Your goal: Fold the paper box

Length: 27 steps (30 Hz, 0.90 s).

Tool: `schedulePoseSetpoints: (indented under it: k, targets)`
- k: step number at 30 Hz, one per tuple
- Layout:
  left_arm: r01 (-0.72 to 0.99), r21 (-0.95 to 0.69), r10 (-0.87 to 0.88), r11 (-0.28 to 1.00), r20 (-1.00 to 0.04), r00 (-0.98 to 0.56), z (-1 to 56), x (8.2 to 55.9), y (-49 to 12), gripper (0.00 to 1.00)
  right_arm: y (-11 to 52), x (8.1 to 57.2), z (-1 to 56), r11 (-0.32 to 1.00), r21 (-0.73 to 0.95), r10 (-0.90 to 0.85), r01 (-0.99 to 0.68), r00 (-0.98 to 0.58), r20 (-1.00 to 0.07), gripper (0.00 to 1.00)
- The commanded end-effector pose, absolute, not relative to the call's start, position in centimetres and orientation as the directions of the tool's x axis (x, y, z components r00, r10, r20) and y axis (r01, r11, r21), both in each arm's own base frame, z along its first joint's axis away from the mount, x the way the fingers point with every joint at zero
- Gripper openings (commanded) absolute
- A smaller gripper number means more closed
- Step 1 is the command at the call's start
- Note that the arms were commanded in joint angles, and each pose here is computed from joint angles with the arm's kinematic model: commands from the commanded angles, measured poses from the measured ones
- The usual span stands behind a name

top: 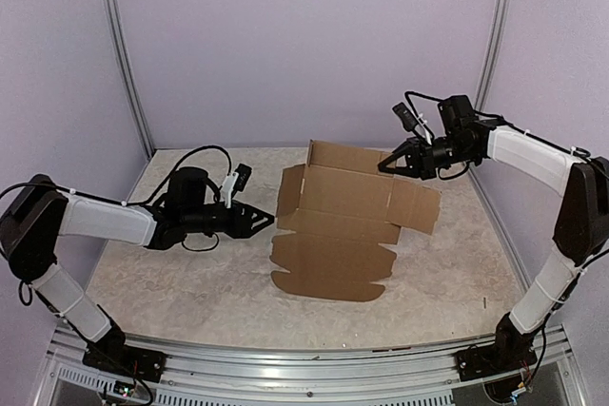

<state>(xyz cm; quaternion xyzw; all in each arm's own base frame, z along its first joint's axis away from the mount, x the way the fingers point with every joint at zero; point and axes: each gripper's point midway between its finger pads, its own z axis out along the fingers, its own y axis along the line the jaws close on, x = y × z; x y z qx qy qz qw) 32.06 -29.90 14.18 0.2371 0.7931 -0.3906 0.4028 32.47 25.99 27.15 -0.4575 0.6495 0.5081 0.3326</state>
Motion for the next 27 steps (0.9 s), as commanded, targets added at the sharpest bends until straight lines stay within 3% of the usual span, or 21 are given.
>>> schedulePoseSetpoints:
  k: [1, 27]
  targets:
    - [0.829, -0.43, 0.127, 0.357, -0.857, -0.499, 16.7, 29.5, -33.9, 0.49, 26.3, 31.6, 28.6, 0.041, 0.312, -0.258, -0.949, -0.312, -0.914, 0.0]
    - [0.87, -0.494, 0.153, -0.014, -0.86, -0.486, 19.2, 23.6, -36.6, 0.51, 26.1, 32.6, 28.1, 0.114, 0.273, -0.274, -0.955, -0.294, -0.916, 0.0]
